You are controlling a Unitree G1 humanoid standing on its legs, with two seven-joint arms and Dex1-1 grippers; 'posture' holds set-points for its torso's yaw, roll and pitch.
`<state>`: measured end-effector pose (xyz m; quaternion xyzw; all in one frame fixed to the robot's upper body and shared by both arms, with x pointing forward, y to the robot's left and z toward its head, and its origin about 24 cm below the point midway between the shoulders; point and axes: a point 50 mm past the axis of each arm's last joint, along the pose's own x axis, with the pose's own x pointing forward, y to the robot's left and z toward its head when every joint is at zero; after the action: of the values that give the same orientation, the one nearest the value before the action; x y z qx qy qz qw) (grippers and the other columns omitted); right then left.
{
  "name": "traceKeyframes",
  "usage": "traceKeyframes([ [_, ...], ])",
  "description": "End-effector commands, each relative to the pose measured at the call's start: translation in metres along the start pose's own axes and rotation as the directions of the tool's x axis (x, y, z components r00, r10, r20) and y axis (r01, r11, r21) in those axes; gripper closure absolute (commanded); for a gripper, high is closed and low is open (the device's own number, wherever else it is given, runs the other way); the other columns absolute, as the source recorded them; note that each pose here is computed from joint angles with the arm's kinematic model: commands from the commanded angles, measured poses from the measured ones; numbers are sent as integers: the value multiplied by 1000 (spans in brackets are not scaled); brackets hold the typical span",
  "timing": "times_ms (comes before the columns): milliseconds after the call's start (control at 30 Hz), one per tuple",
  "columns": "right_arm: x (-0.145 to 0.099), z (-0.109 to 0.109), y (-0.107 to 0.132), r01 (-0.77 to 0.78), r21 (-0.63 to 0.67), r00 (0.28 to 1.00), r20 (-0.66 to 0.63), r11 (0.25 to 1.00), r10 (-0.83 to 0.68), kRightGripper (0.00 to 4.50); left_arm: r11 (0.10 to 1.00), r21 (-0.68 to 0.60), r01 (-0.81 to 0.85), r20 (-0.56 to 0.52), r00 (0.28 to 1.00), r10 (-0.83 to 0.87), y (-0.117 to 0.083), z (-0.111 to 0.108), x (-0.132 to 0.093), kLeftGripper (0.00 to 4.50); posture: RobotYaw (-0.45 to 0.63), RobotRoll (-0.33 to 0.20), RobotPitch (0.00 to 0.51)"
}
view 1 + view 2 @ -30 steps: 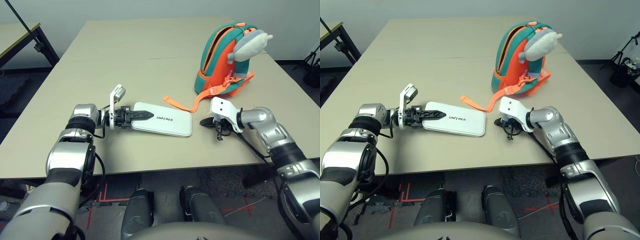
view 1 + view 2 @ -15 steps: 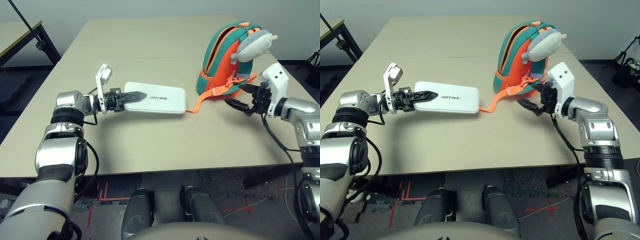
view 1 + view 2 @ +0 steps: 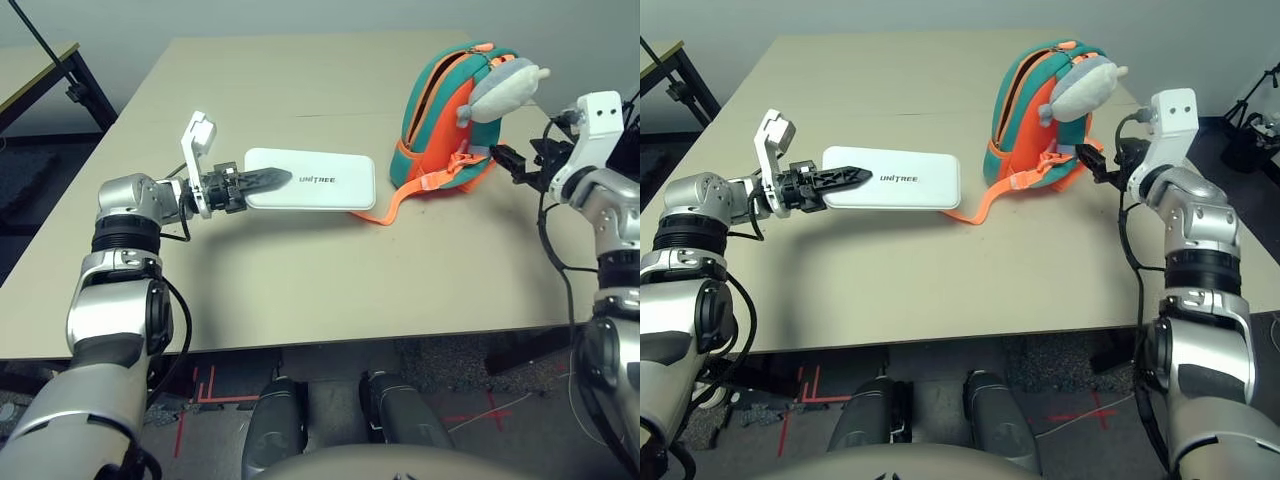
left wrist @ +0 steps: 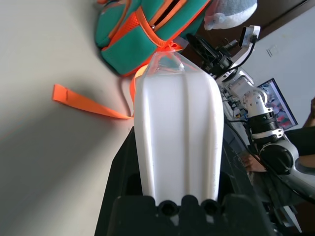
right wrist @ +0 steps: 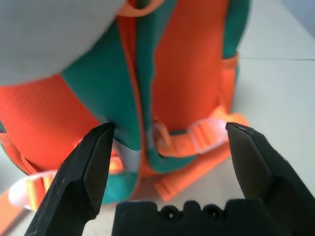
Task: Put the pencil case into the backpack and zip it.
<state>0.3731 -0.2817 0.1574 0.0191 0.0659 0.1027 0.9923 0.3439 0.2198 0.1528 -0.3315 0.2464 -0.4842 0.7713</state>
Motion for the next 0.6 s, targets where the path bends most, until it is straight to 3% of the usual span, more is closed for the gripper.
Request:
traceKeyframes([
  [33, 8, -4, 4, -15, 1, 1000, -11, 1000, 15, 0, 1000, 20, 24, 24, 999, -24, -7, 4, -4, 3173, -128, 0, 21],
  [267, 19, -8, 11, -36, -8, 999, -30, 999, 35, 0, 1000, 20, 10, 42, 999, -11, -7, 2, -10, 3173, -109, 0, 20],
  [300, 20, -9, 11, -31, -7, 999, -29, 999, 31, 170, 1000, 20, 8, 44, 999, -9, -7, 2, -10, 3173, -107, 0, 20],
  [367, 21, -9, 12, -29, -2, 999, -26, 1000, 29, 617, 1000, 21, 6, 47, 999, -7, -8, 2, -11, 3173, -101, 0, 18],
  [600, 23, -6, 13, -37, 3, 999, -4, 999, 37, 3244, 1000, 24, -2, 61, 998, 0, -8, 2, -12, 3173, -105, 0, 15],
])
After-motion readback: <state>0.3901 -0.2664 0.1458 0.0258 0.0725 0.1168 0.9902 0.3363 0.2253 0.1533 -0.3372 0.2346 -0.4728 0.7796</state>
